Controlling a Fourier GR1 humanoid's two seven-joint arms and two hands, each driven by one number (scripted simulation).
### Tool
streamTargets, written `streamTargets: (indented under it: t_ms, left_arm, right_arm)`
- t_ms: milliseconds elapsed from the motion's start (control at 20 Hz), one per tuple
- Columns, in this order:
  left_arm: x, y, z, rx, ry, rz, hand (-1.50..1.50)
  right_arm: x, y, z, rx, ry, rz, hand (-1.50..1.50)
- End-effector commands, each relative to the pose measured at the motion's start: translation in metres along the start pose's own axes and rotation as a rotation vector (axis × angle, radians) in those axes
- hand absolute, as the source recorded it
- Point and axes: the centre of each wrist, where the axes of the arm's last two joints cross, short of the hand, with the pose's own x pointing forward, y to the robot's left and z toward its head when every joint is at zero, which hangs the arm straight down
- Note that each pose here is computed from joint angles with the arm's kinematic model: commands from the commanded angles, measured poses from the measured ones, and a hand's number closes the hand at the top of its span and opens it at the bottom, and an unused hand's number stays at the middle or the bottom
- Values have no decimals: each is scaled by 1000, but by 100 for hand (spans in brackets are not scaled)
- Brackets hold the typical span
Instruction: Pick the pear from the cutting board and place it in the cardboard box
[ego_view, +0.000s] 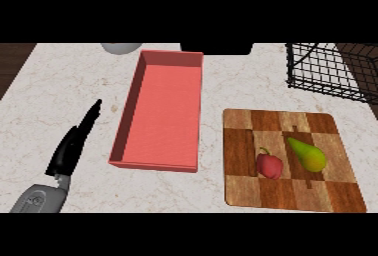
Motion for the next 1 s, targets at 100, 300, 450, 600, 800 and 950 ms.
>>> streamTargets:
  t_ms: [100, 300, 450, 600, 800, 950]
  left_arm:
    - [-14, 6, -1, 9, -6, -2, 0]
    - [11, -18, 2, 3, -4, 18, 0]
    - [0, 7, 8, 0, -2, 15, 0]
    - [-12, 21, -10, 7, -8, 0, 0]
    - [7, -20, -12, 16, 1, 2, 0]
    - [0, -18, 0, 7, -8, 2, 0]
  right_arm:
    - [19, 2, -30, 75, 63, 5, -150]
    - [20, 26, -41, 97, 60, -25, -150]
    - [6, 28, -38, 100, 53, -17, -150]
    - [1, 46, -47, 72, 48, 23, -150]
    - [19, 46, -52, -14, -1, 39, -150]
    - [9, 55, -74, 33, 13, 66, -150]
